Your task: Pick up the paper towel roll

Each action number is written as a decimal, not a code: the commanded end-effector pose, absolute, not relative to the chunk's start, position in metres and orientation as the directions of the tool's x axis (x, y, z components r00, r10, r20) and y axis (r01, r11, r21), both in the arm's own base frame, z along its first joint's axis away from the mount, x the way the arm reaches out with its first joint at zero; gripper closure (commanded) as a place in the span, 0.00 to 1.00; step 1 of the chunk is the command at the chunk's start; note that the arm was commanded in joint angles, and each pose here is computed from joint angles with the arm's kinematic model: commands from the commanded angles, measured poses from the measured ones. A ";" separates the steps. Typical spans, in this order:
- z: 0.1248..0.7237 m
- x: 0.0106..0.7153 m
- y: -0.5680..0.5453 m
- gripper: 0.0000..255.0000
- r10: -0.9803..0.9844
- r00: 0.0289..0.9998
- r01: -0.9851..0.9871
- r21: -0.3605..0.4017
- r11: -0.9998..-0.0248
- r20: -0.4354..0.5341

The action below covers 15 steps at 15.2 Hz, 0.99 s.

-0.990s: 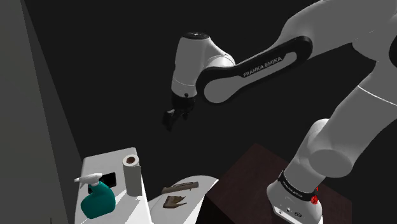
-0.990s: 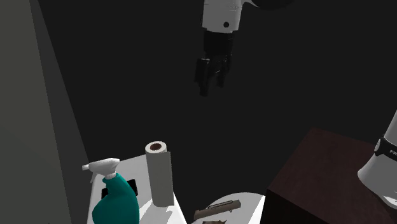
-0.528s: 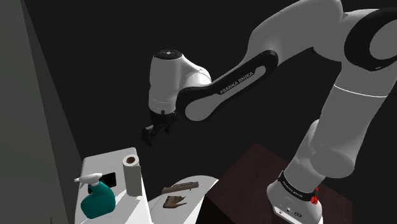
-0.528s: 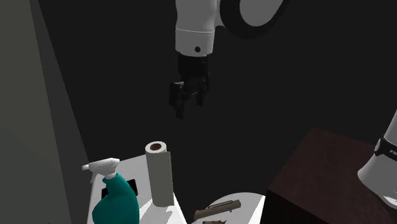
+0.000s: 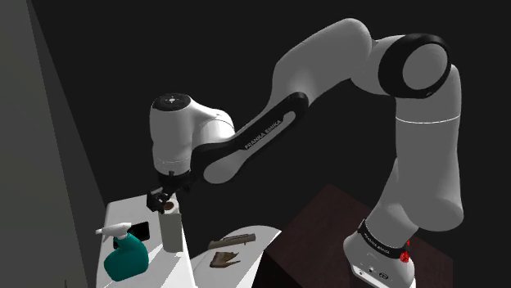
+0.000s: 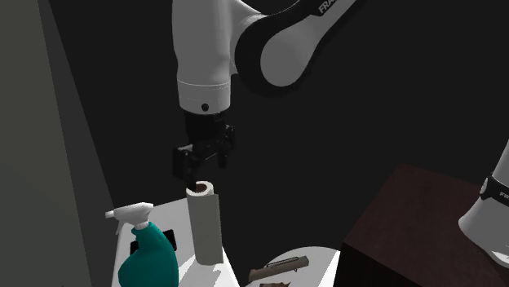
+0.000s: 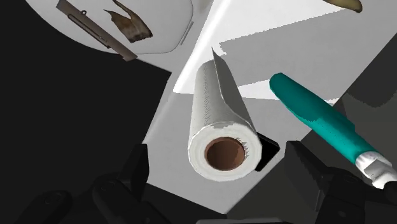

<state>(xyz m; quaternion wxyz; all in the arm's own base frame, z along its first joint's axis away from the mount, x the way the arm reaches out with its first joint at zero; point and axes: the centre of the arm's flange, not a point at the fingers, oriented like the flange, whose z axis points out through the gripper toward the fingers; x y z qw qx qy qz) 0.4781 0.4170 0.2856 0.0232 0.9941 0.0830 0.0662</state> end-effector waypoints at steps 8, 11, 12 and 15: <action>0.239 0.482 0.426 0.00 0.169 0.977 0.163 0.057 -0.985 0.128; 0.238 0.481 0.426 1.00 0.169 0.977 0.163 0.057 -0.985 0.128; 0.239 0.481 0.426 1.00 0.169 0.977 0.163 0.057 -0.985 0.128; 0.239 0.482 0.426 1.00 0.169 0.977 0.163 0.057 -0.985 0.128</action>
